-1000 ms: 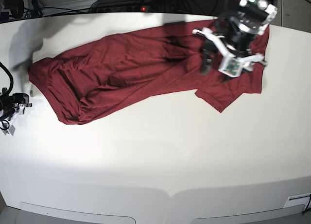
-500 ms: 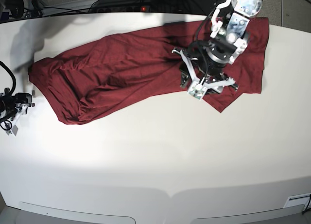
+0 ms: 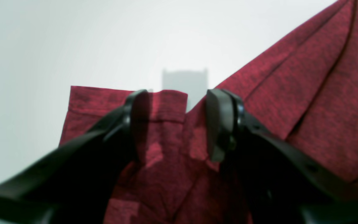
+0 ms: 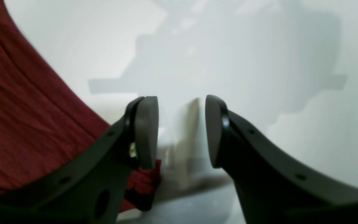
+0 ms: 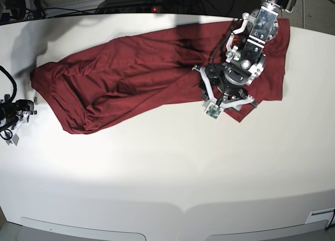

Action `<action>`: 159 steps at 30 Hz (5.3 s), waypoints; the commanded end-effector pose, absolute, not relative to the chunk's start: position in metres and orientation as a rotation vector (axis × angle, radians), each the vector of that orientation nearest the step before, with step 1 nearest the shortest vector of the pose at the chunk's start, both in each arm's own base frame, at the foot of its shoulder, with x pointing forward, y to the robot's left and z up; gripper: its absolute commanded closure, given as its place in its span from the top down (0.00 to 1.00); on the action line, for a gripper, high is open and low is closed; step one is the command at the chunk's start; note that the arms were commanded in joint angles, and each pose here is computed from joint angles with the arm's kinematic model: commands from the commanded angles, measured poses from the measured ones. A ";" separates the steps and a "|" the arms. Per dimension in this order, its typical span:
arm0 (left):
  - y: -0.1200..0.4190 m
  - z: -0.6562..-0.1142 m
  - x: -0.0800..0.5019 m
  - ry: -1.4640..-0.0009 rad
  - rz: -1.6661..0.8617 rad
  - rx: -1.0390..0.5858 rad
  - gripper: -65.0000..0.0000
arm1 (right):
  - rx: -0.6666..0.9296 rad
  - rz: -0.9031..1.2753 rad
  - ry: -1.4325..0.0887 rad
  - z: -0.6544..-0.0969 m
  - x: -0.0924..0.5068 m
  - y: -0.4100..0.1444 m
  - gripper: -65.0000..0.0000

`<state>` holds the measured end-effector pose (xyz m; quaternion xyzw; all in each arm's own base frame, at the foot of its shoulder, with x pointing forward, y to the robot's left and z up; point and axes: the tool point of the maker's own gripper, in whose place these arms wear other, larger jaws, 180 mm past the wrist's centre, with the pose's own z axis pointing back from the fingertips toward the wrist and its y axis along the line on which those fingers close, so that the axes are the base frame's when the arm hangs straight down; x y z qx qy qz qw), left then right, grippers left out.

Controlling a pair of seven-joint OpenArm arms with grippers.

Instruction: Fold the T-shirt properly

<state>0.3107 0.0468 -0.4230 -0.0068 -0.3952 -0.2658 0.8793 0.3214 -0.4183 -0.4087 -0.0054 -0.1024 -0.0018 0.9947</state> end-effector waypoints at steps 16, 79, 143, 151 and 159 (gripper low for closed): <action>0.054 -0.406 0.333 -0.828 -0.556 0.040 0.35 | -0.031 -0.013 -0.243 -0.391 0.331 -0.430 0.39; 0.248 -0.347 0.231 -0.956 0.021 0.518 0.38 | -0.016 0.018 -0.242 -0.391 0.331 -0.427 0.39; 0.066 -0.372 0.223 -0.959 -0.119 -0.004 0.38 | 0.550 0.359 -0.075 -0.348 0.390 -0.192 0.38; 0.066 -0.373 0.223 -0.955 -0.119 -0.004 0.38 | 0.554 0.362 -0.069 -0.350 0.389 -0.189 0.38; 0.071 -0.373 0.223 -0.953 -0.140 0.037 0.38 | 0.490 0.389 -0.033 -0.358 0.386 -0.192 0.38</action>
